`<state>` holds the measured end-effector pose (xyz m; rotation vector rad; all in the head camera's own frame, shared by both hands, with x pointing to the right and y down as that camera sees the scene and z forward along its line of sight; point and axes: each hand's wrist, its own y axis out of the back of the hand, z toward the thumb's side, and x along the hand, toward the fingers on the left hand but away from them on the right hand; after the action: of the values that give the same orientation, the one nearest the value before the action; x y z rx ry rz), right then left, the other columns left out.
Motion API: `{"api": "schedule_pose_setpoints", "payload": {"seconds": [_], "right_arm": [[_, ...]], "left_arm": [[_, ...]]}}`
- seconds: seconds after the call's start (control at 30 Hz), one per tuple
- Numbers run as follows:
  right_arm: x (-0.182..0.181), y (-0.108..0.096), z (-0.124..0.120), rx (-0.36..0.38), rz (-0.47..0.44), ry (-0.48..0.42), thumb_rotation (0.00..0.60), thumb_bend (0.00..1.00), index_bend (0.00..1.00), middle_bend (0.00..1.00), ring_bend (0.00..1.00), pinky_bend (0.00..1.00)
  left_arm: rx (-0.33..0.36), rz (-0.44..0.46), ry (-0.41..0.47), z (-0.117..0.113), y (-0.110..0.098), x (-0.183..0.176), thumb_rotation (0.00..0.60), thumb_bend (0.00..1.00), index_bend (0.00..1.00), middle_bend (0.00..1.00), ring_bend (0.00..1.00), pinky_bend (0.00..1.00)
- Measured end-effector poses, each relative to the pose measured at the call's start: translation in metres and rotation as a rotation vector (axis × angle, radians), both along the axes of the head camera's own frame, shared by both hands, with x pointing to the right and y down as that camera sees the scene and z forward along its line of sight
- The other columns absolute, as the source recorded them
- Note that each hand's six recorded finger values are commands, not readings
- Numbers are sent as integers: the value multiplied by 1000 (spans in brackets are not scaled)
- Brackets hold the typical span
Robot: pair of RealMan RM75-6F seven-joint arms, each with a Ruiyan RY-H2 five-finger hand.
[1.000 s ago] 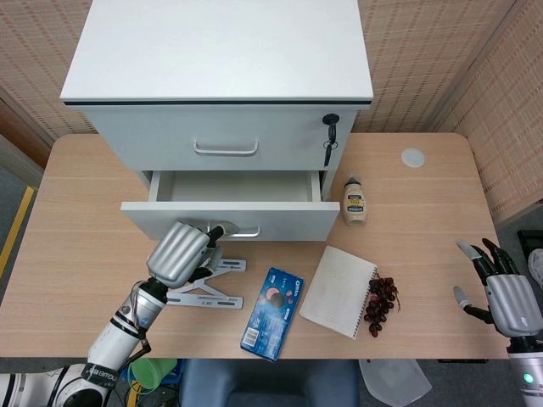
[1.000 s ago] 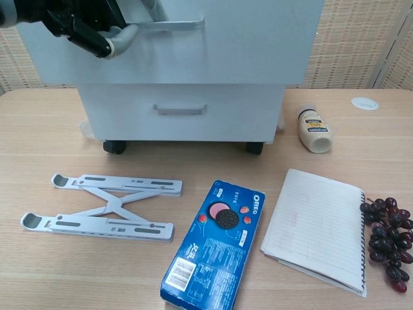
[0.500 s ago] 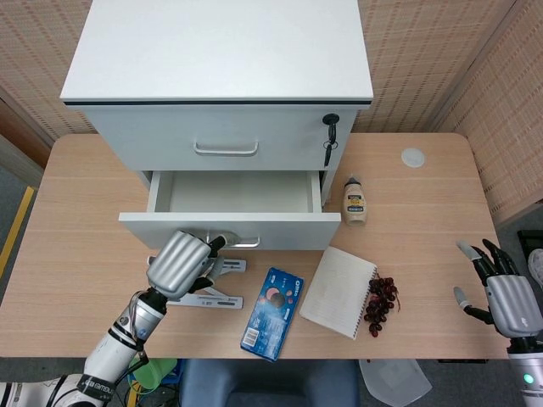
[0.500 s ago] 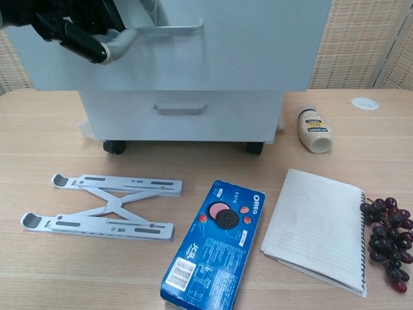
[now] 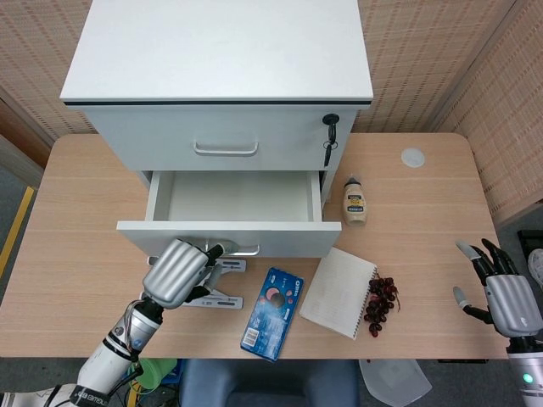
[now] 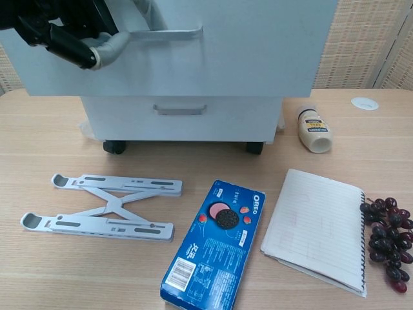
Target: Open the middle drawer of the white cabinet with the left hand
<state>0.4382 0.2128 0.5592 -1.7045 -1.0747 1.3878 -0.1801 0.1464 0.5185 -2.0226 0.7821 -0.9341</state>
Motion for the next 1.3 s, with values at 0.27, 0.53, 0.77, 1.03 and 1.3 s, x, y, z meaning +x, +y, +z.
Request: {"api": "schedule_pose_setpoints", "payload": {"seconds": [0.27, 0.53, 0.77, 1.03, 1.3], "right_arm": [[0, 0, 0, 1, -1, 0, 600, 337, 105, 181, 82, 103], [-1, 1, -1, 2, -1, 0, 600, 336, 105, 181, 82, 103], [-1, 1, -2, 3, -1, 1, 600, 336, 105, 181, 82, 103], [-1, 0, -1, 4, -1, -1, 600, 337, 104, 181, 82, 103], [0, -1, 0, 2, 2, -1, 600, 337, 104, 181, 82, 103]], "left_arm": [[-3, 10, 1, -3, 9, -3, 600, 606, 306, 891, 937, 1000], [-3, 31, 9, -8, 18, -2, 600, 606, 306, 892, 937, 1000], [4, 39, 23, -13, 23, -2, 600, 606, 304, 891, 937, 1000], [41, 17, 67, -24, 17, -3, 600, 603, 299, 891, 925, 1000], [73, -11, 96, -35, 16, -14, 600, 603, 369, 831, 841, 1000]]}}
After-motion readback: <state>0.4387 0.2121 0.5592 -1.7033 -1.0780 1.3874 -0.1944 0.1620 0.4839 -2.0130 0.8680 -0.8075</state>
